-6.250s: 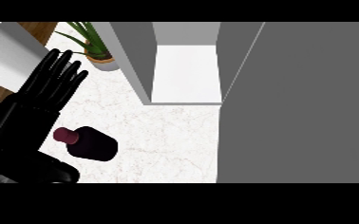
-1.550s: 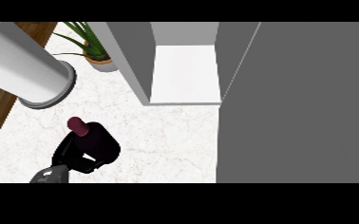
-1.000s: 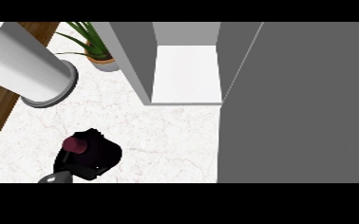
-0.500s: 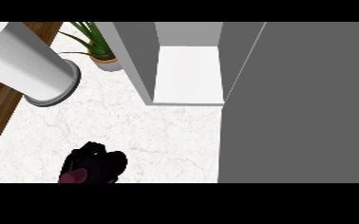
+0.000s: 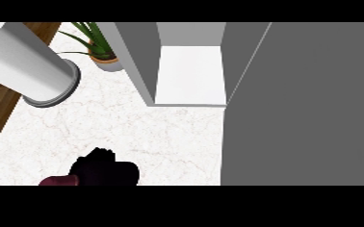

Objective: Pick up the wine, place it into the cabinet and close the cabinet

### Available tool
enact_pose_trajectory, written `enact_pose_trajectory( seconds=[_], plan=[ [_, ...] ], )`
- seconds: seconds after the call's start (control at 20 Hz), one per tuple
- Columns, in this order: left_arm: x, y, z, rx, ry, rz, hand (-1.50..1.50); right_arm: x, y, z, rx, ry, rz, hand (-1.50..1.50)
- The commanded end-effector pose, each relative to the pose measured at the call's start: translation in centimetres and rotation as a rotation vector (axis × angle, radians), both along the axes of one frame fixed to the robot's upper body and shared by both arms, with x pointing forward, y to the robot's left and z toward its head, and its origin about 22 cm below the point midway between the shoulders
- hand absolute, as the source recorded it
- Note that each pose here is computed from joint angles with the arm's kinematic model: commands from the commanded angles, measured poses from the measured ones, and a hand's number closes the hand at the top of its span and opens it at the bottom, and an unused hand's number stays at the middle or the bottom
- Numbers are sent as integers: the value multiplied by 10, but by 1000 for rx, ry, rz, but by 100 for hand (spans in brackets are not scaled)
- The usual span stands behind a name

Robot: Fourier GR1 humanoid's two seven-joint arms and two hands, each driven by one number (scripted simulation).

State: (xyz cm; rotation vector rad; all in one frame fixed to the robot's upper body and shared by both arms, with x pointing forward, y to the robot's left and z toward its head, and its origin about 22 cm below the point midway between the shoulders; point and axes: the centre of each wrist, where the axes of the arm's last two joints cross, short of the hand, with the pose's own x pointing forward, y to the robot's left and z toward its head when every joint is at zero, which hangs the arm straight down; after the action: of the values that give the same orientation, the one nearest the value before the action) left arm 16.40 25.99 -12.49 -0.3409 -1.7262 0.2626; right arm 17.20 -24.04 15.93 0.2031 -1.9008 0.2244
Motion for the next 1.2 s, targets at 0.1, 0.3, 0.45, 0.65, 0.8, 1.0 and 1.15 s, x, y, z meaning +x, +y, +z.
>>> enact_pose_trajectory(
  seconds=[0.1, 0.3, 0.45, 0.65, 0.8, 1.0, 1.15],
  plan=[
    [-15, -29, 60, -50, -49, -44, 150, -12, -1, 5, -12, 15, 7, -150],
    [2, -44, 89, -57, -61, -57, 150, 0, 2, 11, 0, 7, 17, -150],
    [7, -64, 113, -41, -115, -15, 150, -8, 10, -2, 12, 11, 11, -150],
    [25, -61, 143, -38, -112, -16, 150, 3, -15, -8, 11, -1, -2, -150],
    [52, -80, 146, -55, -72, -53, 150, 10, 4, -14, 8, 10, 11, -150],
    [74, -97, 150, -2, -115, -34, 150, -9, -6, -15, 14, 13, 22, -150],
    [97, -94, 175, 1, -113, -11, 150, -3, 4, -21, -1, 11, 10, -150]
  ],
)
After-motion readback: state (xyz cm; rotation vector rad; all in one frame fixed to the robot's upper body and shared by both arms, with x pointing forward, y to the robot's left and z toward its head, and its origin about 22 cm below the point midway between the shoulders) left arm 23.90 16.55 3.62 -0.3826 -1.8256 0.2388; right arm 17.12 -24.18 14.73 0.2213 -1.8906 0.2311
